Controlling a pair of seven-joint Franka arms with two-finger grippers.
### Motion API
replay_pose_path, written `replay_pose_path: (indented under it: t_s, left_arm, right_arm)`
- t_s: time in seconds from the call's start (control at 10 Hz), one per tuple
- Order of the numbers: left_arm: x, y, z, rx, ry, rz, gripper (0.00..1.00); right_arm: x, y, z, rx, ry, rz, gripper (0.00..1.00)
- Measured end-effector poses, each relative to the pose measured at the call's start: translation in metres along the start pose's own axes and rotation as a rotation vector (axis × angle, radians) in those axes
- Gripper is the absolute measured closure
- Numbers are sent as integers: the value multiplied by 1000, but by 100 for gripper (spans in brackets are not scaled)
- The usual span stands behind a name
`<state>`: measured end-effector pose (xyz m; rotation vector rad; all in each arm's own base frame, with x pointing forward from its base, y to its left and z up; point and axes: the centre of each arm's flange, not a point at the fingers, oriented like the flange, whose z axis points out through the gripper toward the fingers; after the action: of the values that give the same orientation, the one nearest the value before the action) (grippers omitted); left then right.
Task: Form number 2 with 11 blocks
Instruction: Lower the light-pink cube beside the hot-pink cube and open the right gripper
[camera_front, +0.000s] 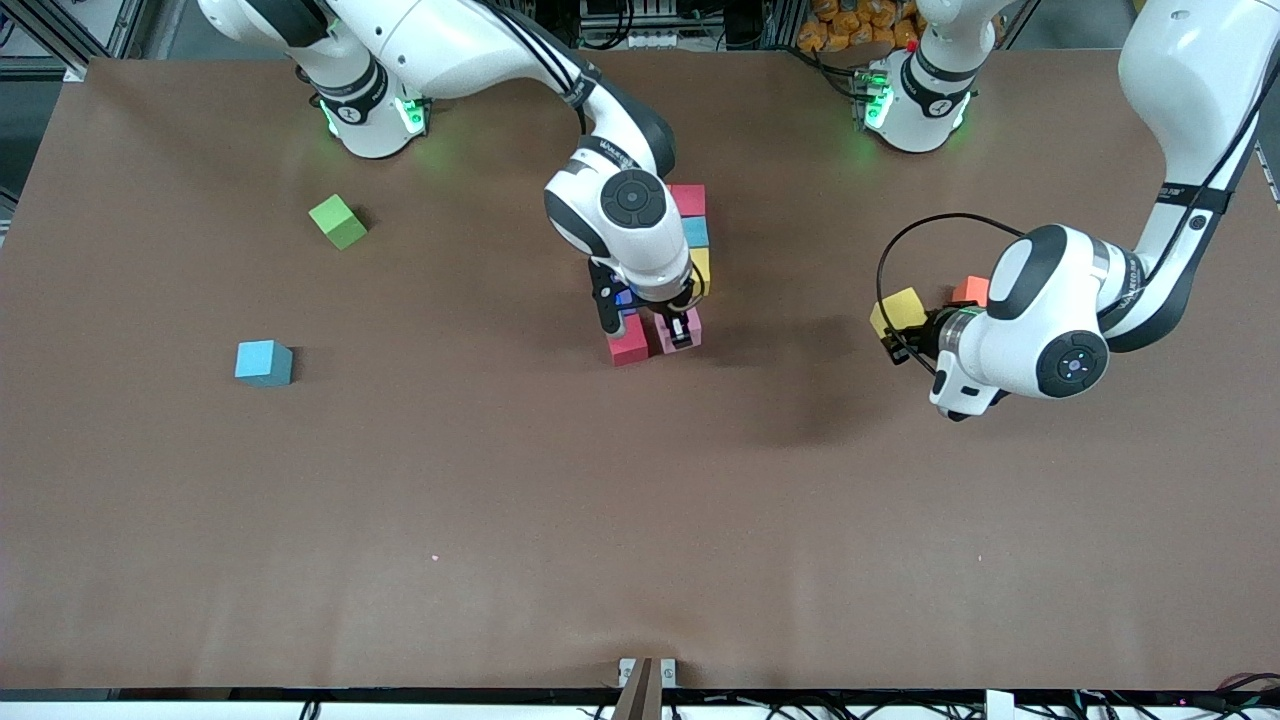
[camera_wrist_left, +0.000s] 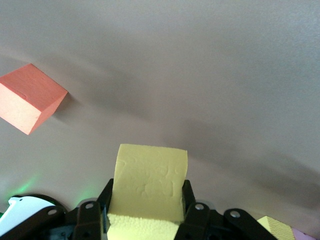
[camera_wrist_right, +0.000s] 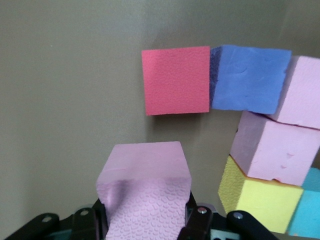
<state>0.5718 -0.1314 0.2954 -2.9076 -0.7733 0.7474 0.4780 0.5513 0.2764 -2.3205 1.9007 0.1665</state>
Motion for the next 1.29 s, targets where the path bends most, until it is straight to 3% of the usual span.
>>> replay_pose_path:
  t_s: [0.6,1.29]
  left_arm:
    - [-7,14,4,3,-3,15,46]
    - [-9,18,7,7,-5,23,46]
  right_arm:
    - [4,-1,29,3,-13,43,44]
    - [17,9,58,-35,16,84,44]
